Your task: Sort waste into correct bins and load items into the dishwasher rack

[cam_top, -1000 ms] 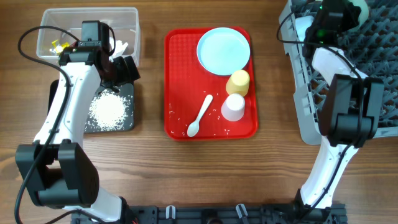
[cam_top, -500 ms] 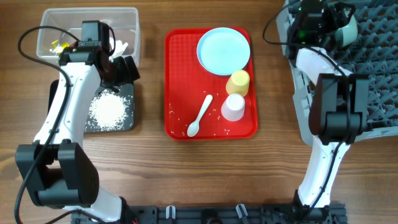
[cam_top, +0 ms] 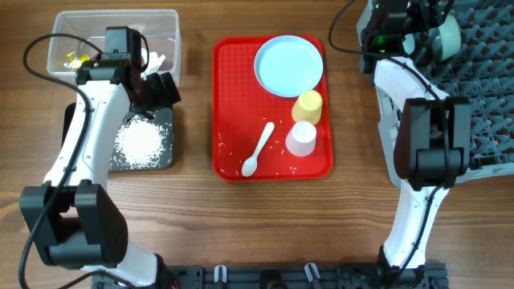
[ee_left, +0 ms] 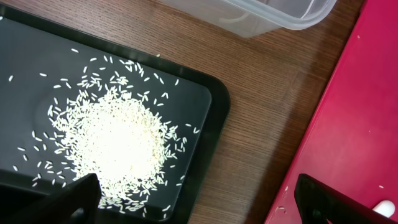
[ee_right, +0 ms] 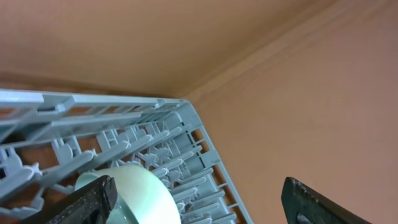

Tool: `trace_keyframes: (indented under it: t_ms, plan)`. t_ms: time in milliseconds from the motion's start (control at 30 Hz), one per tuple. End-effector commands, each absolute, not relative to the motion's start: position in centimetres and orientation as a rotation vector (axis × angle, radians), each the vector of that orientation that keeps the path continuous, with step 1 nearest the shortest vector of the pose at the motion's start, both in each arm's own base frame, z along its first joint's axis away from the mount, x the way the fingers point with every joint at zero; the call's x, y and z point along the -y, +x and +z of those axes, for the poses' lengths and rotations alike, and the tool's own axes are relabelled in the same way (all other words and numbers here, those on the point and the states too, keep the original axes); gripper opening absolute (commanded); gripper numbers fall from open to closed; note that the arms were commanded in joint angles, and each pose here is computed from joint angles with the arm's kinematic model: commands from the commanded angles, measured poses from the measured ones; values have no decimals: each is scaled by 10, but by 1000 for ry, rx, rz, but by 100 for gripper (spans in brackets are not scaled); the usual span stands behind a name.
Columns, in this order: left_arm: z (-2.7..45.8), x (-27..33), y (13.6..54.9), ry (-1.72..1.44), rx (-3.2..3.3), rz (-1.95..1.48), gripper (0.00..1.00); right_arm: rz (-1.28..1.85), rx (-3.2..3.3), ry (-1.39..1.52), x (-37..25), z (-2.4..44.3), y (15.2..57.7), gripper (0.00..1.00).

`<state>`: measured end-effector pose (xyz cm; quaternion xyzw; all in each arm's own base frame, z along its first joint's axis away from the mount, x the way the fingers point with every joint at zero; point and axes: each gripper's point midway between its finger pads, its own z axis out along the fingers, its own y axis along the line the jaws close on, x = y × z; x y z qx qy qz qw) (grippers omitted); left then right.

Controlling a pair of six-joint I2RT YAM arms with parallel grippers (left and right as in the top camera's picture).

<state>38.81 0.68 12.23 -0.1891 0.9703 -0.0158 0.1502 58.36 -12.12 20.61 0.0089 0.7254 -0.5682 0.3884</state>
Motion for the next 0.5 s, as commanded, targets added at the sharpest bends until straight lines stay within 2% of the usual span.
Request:
trace_keyframes:
  t_ms: [0,167,333,400,433,467]
  plan:
    - [118,-6,388,-570,-2795,-58,100,-1362,-1771,202,132,247,574,90]
    - [118,-6,388,-570,-2795,-58,100,-1259,-1814,264,146,247,567,90]
    - [118,-6,388,-570,-2795,-58,100,-851,-1941,241,119,238,570,91]
    - [118,-6,388,-570,-2795,-58,100,-537,-1997,145,73,246,573,91]
    - [118,-6,388,-570,-2795,-58,100,-285,-2012,36,30,257,571,90]
    - [118,-6,388,-570,-2795,-58,100,-3,-2007,-96,-21,272,563,86]
